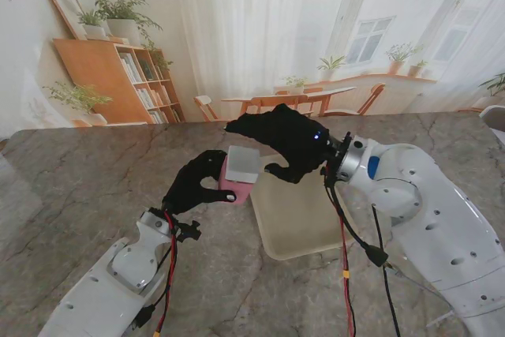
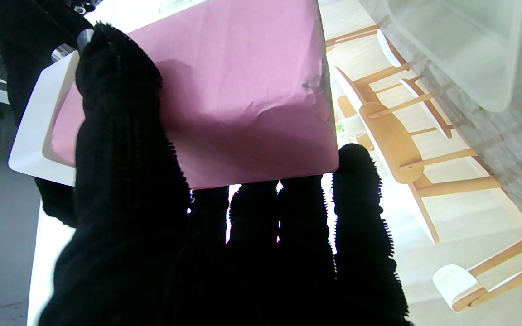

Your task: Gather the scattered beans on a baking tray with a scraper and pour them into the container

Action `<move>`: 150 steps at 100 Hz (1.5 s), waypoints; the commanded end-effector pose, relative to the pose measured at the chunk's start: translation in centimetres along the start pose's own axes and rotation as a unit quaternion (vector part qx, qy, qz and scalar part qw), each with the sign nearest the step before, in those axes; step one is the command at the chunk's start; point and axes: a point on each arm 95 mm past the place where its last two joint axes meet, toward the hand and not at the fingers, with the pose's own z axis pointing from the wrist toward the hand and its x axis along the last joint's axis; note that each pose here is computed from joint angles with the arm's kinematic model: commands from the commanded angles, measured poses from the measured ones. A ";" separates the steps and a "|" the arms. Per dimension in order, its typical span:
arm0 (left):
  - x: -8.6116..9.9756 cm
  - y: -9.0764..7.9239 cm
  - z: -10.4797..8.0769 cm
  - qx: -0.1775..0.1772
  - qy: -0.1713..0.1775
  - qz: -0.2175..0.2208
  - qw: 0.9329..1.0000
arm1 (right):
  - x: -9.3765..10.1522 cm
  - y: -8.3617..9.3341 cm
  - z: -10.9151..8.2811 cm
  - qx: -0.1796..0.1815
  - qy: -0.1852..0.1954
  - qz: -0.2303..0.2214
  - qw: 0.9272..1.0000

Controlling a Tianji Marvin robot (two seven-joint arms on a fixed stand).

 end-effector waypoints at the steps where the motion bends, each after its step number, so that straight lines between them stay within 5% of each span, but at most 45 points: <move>1: 0.1 0.2 0.1 0.002 0.002 -0.004 1.000 | 0.1 0.1 0.4 0.008 0.013 -0.016 1.000; 59: 0.2 -0.1 0.0 0.010 0.001 0.000 1.000 | 0.3 -1.2 2.4 0.008 0.068 -0.037 0.997; 89: 0.2 -0.1 0.0 0.010 0.000 0.001 1.000 | 0.2 -1.9 2.8 -0.025 0.043 -0.020 0.999; 150: 0.4 -0.2 -0.1 0.019 0.001 0.007 1.000 | 1.0 -2.8 3.3 -0.030 -0.011 -0.033 0.999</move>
